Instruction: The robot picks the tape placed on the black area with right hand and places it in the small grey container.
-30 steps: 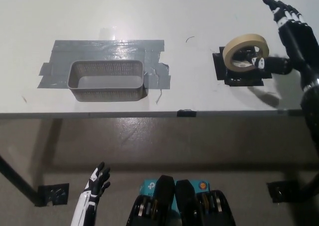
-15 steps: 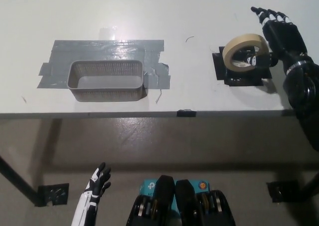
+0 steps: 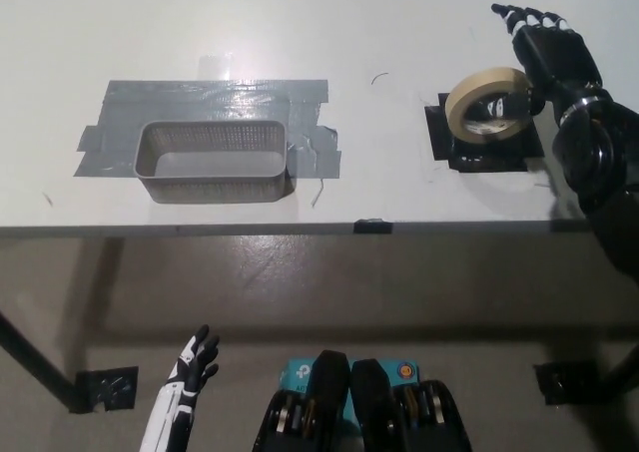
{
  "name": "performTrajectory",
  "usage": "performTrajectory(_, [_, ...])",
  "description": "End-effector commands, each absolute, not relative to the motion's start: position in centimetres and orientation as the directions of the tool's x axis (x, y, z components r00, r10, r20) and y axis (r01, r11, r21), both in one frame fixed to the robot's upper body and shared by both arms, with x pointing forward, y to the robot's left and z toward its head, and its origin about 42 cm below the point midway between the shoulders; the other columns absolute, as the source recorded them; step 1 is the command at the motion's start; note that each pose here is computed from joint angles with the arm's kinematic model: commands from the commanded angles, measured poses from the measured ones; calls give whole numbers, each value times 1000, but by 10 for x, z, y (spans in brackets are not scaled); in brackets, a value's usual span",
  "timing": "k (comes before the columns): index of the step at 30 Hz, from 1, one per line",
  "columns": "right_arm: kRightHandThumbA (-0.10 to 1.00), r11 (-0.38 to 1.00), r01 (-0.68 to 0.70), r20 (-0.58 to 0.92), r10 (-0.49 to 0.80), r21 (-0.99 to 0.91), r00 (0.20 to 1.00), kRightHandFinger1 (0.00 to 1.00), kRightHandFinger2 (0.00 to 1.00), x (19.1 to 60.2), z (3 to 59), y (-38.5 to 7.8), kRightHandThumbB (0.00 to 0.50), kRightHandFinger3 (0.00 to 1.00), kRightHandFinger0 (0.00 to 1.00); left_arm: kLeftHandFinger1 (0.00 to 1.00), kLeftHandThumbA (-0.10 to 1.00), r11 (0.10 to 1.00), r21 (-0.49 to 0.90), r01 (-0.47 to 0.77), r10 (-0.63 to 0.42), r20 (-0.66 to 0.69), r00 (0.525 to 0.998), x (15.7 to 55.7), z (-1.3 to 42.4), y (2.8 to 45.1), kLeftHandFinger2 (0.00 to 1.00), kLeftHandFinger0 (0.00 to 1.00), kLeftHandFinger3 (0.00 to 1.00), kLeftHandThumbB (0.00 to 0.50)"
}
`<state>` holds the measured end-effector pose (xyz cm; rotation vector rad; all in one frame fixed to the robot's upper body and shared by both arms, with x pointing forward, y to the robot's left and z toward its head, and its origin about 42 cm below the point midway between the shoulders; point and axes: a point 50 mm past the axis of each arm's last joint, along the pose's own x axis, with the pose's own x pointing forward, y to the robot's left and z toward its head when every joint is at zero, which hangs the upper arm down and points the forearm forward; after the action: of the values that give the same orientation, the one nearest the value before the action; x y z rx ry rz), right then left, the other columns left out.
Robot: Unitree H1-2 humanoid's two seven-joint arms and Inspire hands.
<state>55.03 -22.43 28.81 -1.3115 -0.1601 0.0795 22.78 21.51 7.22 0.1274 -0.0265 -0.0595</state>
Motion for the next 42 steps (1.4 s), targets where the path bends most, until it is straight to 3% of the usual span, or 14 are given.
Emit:
performTrajectory(1, [903,247,76,119,164,-966,979,1000,1000,564,326,-214,481,1000,1000,1000,1000,988,142,61,-74,91,993,231,84,214,1000,1000,1000,0])
performTrajectory(10, [858,186,-5,25,156,-983,987,1000,1000,574,305,-214,500,1000,1000,1000,1000,986,151,67,-83,101,991,233,87,215,1000,1000,1000,0])
performTrajectory(16, [618,159,-99,-73,160,-982,984,1000,1000,582,302,-209,496,1000,1000,1000,1000,987,145,69,-85,103,991,234,88,214,1000,1000,1000,0])
performTrajectory(17, [545,182,-110,-80,166,-977,983,1000,1000,584,302,-207,433,1000,1000,1000,1000,987,147,71,-87,104,991,234,88,214,1000,1000,1000,2])
performTrajectory(18, [497,204,-94,-59,171,-974,984,1000,1000,584,302,-207,443,1000,1000,1000,1000,987,144,71,-86,105,991,234,88,213,1000,1000,1000,3])
performTrajectory(19, [282,318,-7,56,187,-948,981,1000,1000,583,303,-206,401,1000,1000,1000,1000,988,140,70,-85,100,991,234,89,213,1000,1000,1000,8])
performTrajectory(20, [119,389,73,151,174,-918,973,440,550,582,303,-206,346,761,383,1000,1000,987,143,73,-88,103,991,235,90,213,1000,1000,1000,8])
performTrajectory(21, [-17,391,170,250,163,-904,954,227,371,580,303,-204,285,474,91,1000,1000,985,152,79,-95,105,990,236,91,212,1000,1000,1000,7])
performTrajectory(22, [-97,416,240,334,170,-877,927,89,295,577,303,-203,207,334,4,1000,1000,984,157,82,-99,106,989,237,92,212,1000,1000,1000,7])
performTrajectory(23, [-100,426,256,354,170,-868,920,160,453,577,304,-203,158,480,0,1000,1000,984,156,82,-100,109,989,239,92,212,1000,1000,1000,6])
performTrajectory(25, [-92,471,279,399,175,-836,900,272,628,575,305,-197,126,717,0,1000,1000,984,156,82,-100,113,989,239,93,213,1000,1000,1000,12])
performTrajectory(30, [-30,529,299,444,168,-794,880,301,645,573,309,-189,97,725,0,1000,1000,983,160,92,-111,114,987,240,93,213,1000,1000,1000,12])
performTrajectory(37, [-56,561,310,474,171,-767,864,338,674,572,311,-186,106,695,0,1000,1000,983,160,90,-109,116,987,241,93,214,1000,1000,1000,33])
performTrajectory(42, [-100,603,323,508,161,-730,846,340,669,572,316,-181,141,709,0,1000,1000,984,158,85,-104,118,988,242,92,215,1000,1000,1000,43])
